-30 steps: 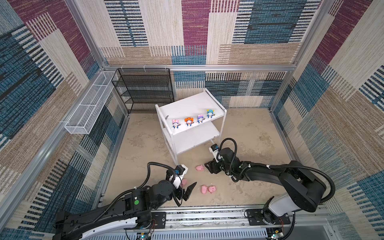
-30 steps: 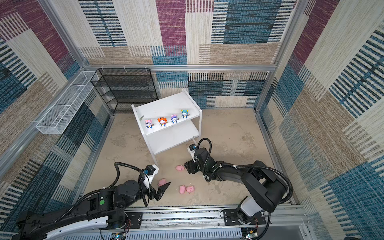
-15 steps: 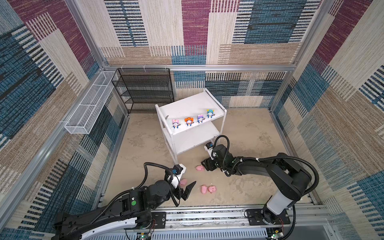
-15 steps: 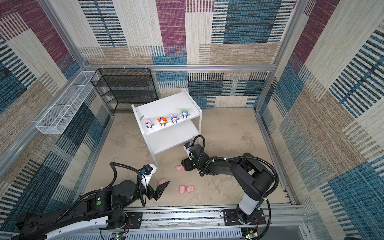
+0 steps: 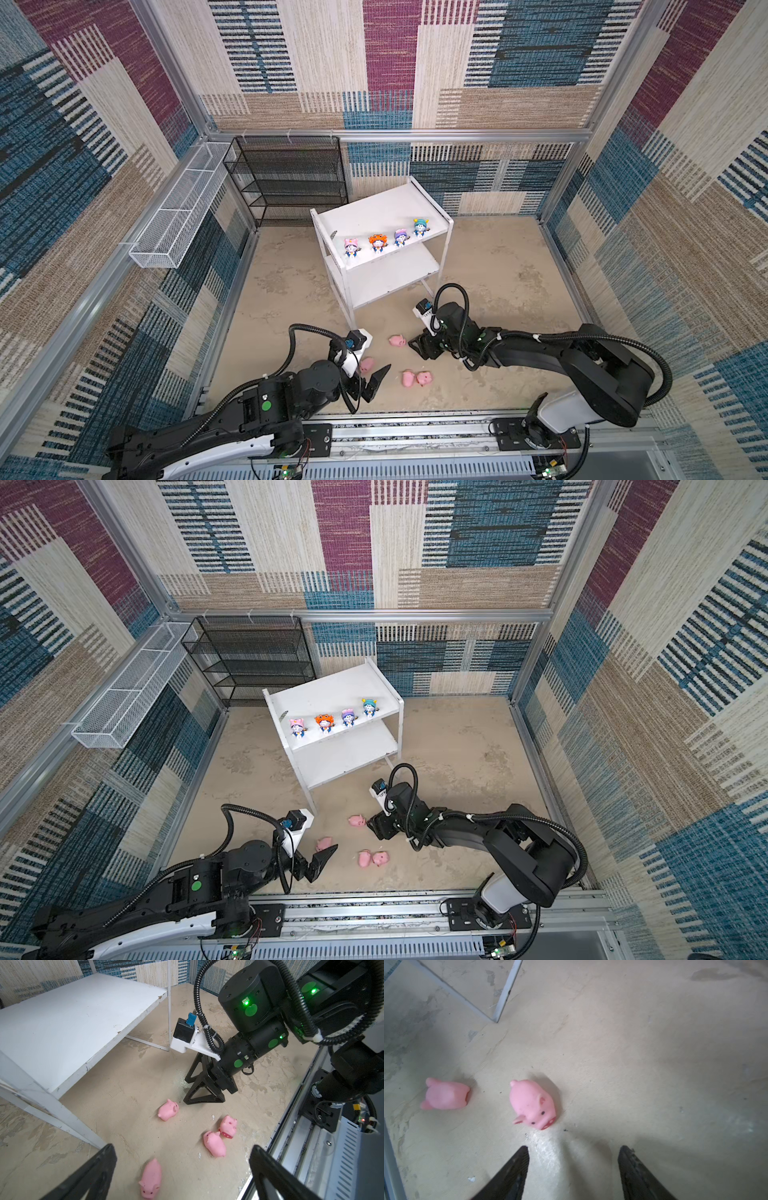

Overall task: Place and organize the plastic toys onto the shelf
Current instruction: 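Lower the right gripper around the pink pig and close on it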

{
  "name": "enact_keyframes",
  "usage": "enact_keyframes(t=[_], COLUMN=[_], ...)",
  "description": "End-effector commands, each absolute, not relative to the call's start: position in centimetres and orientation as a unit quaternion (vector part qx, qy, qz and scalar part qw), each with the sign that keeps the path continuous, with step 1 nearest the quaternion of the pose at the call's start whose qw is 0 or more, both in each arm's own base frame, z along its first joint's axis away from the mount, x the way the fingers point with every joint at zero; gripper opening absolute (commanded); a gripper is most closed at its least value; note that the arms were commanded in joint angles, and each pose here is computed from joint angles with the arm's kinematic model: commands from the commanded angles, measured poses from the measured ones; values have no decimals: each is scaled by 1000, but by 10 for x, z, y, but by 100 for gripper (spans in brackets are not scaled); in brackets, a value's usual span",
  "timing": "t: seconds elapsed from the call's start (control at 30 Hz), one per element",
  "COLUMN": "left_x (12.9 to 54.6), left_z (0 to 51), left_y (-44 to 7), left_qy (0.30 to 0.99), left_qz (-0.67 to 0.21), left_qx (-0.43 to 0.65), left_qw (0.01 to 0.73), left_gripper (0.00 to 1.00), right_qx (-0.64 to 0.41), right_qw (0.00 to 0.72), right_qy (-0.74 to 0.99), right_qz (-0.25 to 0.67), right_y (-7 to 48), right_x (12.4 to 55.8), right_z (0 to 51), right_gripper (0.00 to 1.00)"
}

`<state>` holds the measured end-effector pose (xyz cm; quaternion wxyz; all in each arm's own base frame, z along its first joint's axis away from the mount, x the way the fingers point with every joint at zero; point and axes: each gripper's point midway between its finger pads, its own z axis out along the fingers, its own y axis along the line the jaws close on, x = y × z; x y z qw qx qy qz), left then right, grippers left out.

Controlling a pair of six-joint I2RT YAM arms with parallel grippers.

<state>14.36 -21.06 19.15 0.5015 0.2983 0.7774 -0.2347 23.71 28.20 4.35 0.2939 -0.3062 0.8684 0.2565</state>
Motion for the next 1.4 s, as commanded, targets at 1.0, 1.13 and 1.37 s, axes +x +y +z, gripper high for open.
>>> enact_keyframes(t=[1.0,1.13,1.37], left_x=[137,138,141], left_z=[193,196,202], left_y=[-199,-196,-185], left_qy=[798,800,805], left_qz=[-230,-227,-214], left_qx=[295,291,273], left_qw=[473,473,480], left_gripper=[100,100,100], right_qx=[-468,-469,-462], right_qw=[334,346,366], right_qy=[765,760,753], right_qz=[289,287,293], right_y=[338,338,336], right_x=[234,235,234], right_z=[49,57,78], right_gripper=[39,34,29])
